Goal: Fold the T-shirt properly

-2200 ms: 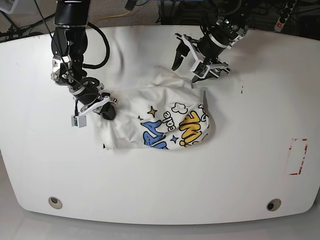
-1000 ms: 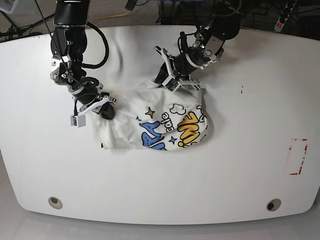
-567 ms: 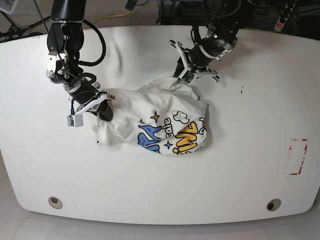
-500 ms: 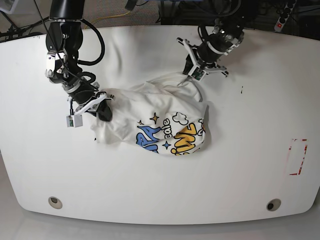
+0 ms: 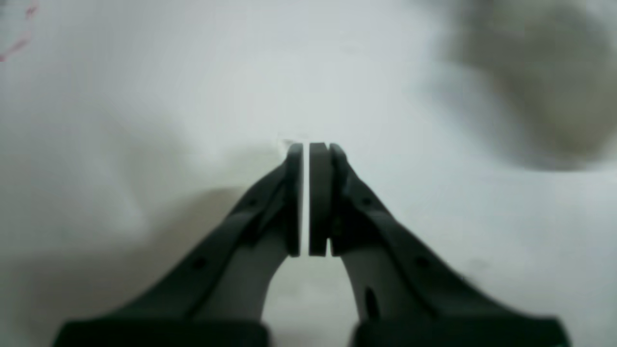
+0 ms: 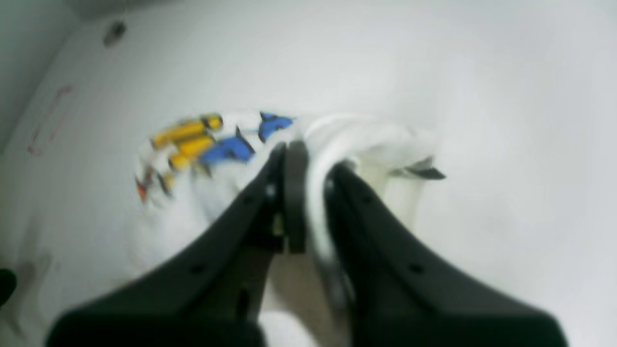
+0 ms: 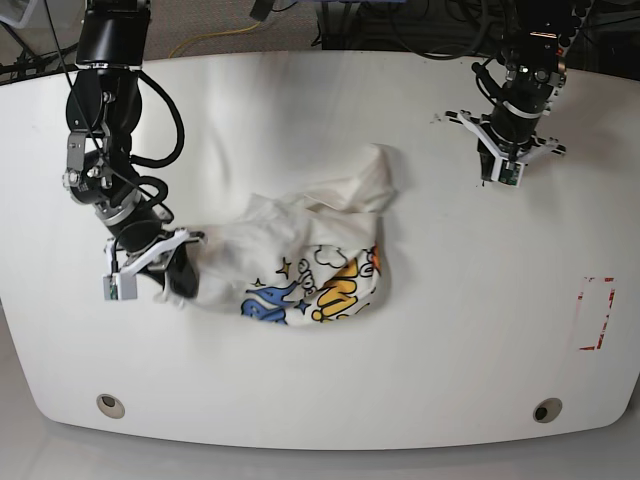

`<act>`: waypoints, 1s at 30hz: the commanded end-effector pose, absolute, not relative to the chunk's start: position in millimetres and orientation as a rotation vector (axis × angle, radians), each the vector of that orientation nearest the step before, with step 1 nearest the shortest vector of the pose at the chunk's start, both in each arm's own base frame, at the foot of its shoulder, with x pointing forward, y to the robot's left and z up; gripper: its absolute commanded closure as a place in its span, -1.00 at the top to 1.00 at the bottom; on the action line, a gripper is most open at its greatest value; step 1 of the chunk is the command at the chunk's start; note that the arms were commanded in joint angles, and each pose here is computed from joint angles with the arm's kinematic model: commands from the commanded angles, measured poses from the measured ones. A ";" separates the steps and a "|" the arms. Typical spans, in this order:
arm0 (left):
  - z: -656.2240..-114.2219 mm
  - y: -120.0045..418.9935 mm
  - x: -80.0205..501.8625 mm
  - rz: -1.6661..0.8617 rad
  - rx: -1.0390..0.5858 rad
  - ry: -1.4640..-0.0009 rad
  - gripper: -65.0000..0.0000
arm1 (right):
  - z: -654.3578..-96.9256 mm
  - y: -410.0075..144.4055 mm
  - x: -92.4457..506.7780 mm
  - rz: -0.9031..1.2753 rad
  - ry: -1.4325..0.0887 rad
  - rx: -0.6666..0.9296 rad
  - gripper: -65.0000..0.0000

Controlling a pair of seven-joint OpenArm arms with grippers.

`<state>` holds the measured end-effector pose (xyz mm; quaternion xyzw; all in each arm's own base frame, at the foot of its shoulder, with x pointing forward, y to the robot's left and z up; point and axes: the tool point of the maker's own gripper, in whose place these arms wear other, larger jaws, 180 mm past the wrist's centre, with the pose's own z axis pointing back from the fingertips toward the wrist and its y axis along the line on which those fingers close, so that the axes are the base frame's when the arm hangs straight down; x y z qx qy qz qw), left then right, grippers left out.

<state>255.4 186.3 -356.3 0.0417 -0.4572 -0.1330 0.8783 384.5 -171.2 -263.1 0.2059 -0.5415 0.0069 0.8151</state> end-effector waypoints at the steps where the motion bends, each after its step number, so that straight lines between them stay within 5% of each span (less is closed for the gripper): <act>1: -323.4 198.9 276.4 -0.264 0.134 -1.038 -1.00 | -241.5 -177.2 403.5 0.009 -1.220 0.449 -1.00; 10: -297.7 179.9 300.1 -0.483 0.101 -1.063 -0.94 | -223.2 -184.5 427.8 -0.008 -1.259 0.452 -1.00; 19: -324.8 51.4 271.3 -0.760 -0.215 -1.014 0.18 | -251.6 -182.6 408.0 -0.017 -1.195 0.450 -1.00; 30: -355.0 -48.1 281.1 -0.764 -0.448 -0.945 0.19 | -268.8 -183.4 394.9 -0.027 -1.154 0.444 -1.00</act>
